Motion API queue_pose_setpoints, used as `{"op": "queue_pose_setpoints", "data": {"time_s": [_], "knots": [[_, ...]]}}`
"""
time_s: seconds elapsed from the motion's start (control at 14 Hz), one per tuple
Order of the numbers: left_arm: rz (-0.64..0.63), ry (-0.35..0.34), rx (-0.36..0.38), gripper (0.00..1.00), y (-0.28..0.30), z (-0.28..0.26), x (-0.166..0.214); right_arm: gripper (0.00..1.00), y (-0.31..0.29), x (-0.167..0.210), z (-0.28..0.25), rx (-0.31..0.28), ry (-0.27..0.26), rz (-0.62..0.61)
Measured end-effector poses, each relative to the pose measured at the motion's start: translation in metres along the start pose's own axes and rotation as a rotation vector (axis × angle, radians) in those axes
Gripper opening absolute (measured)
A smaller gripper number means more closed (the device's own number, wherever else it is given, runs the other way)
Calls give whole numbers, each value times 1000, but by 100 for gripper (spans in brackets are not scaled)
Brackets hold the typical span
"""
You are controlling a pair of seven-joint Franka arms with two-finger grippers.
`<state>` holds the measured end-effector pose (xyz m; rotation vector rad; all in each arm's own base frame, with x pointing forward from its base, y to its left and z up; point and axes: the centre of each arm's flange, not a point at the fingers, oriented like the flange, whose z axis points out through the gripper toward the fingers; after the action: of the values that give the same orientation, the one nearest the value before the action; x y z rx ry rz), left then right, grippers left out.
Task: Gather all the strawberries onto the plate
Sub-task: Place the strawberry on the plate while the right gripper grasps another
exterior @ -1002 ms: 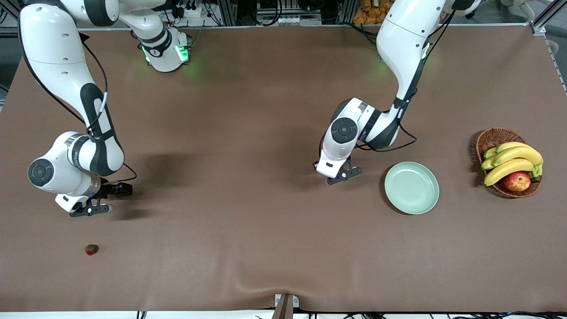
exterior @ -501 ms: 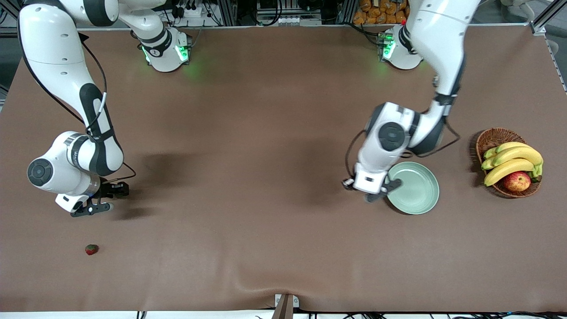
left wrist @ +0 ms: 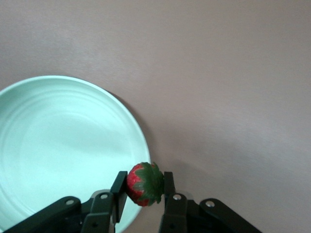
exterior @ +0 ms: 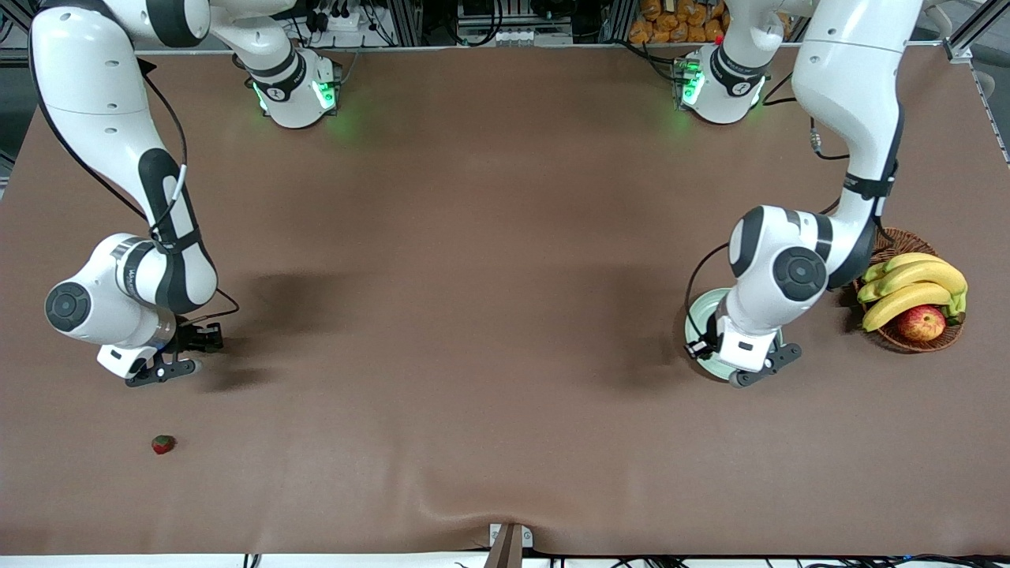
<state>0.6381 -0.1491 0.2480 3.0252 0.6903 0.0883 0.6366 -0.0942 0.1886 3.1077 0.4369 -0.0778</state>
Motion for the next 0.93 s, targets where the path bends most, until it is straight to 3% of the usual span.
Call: {"op": "queue_pose_setpoints", "data": {"time_s": [0.29, 0.79, 0.93], "knots": [[15, -20, 18, 34, -22, 20, 14, 33, -52, 43, -36, -17, 81, -152], [13, -40, 33, 34, -30, 37, 20, 33, -180, 86, -53, 66, 167, -345], [39, -60, 45, 48, -40, 34, 25, 33, -200, 96, -65, 69, 197, -384]]}}
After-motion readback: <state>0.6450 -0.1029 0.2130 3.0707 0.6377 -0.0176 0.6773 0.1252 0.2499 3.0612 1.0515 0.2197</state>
